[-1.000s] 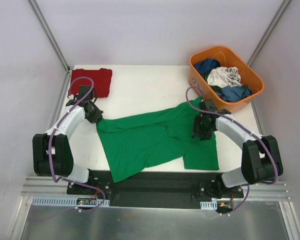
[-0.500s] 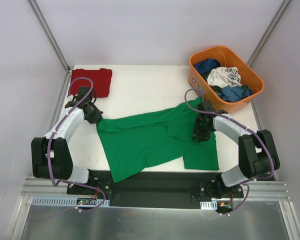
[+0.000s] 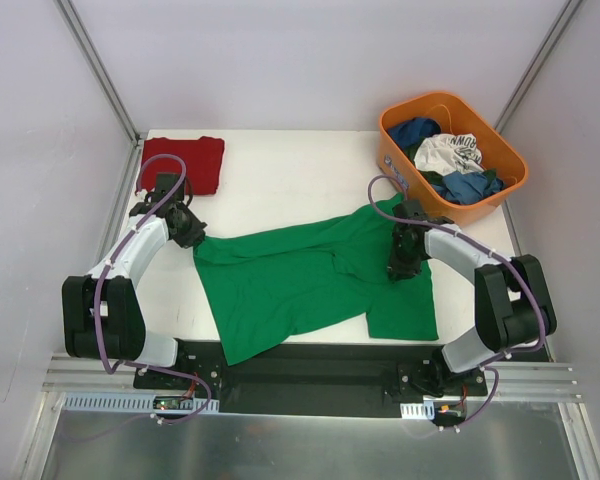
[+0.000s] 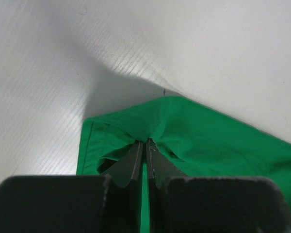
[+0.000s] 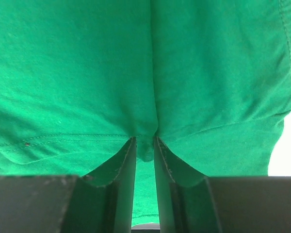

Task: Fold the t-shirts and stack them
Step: Flatten out the tshirt

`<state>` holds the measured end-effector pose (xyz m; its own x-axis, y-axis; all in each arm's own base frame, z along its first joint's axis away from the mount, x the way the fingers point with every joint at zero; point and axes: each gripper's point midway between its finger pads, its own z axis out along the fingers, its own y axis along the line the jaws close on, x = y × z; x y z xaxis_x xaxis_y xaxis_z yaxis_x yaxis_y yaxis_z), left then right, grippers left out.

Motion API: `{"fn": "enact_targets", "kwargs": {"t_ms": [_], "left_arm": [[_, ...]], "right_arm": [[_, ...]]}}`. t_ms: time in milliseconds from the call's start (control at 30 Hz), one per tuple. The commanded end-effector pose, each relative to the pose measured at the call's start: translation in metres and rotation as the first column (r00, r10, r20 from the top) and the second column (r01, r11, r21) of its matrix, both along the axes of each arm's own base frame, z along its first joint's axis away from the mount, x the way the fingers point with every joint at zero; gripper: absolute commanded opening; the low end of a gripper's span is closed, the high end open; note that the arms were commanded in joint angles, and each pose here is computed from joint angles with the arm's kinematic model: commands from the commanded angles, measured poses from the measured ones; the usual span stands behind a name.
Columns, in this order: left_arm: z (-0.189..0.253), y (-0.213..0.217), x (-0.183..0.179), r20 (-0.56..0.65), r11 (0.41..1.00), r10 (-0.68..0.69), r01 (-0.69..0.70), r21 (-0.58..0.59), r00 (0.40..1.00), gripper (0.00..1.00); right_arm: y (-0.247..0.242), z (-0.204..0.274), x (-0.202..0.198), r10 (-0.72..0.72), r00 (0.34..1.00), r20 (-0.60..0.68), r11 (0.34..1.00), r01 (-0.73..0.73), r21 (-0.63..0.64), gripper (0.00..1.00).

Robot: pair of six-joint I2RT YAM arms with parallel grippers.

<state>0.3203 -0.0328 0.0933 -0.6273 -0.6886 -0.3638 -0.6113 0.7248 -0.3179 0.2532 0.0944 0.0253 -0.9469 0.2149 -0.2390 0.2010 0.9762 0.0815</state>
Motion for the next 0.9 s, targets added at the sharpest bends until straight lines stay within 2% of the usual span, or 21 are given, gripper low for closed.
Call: {"fn": "enact_targets", "kwargs": {"t_ms": [0,167,333,400,433,567,600,667,700,867], "left_arm": [[0.01,-0.002,0.001,0.032,1.0,-0.023,0.023,-0.008,0.999,0.0],[0.015,-0.001,0.001,0.049,1.0,-0.021,0.021,-0.002,0.999,0.0],[0.019,-0.001,0.001,0.061,1.0,-0.023,0.023,-0.003,0.998,0.0],[0.02,-0.002,0.001,0.065,1.0,-0.024,0.025,-0.007,0.998,0.0],[0.021,-0.003,0.001,0.069,1.0,-0.026,0.027,-0.011,0.997,0.0],[0.039,-0.005,0.005,0.122,0.999,-0.031,0.034,-0.022,0.992,0.0],[0.044,-0.005,0.006,0.137,0.999,-0.029,0.033,-0.023,0.99,0.0],[0.062,-0.005,0.008,0.191,0.999,-0.025,0.03,-0.026,0.981,0.0],[0.069,-0.005,0.008,0.211,0.999,-0.024,0.03,-0.026,0.977,0.0],[0.123,-0.005,0.005,0.368,0.999,-0.017,0.03,-0.03,0.93,0.0]], "right_arm": [[0.002,0.007,0.014,0.007,1.0,0.03,1.0,-0.006,-0.004,0.22],[-0.001,0.008,0.014,0.009,0.999,0.036,1.0,-0.009,-0.016,0.15],[0.005,0.009,0.015,0.029,0.999,0.037,0.999,-0.03,0.02,0.01],[0.009,0.011,0.016,0.076,0.996,0.049,0.996,-0.078,0.033,0.01],[0.017,0.013,0.013,0.105,0.993,0.047,0.991,-0.109,0.08,0.01],[0.031,0.044,0.027,0.16,0.965,0.21,0.969,-0.193,0.151,0.01],[0.036,0.067,0.036,0.154,0.94,0.304,0.963,-0.212,0.167,0.01],[0.04,0.096,0.045,0.138,0.905,0.403,0.955,-0.229,0.187,0.01],[0.043,0.128,0.052,0.12,0.857,0.501,0.949,-0.248,0.197,0.01],[0.039,0.231,0.062,0.059,0.659,0.75,0.941,-0.287,0.178,0.01]]}}
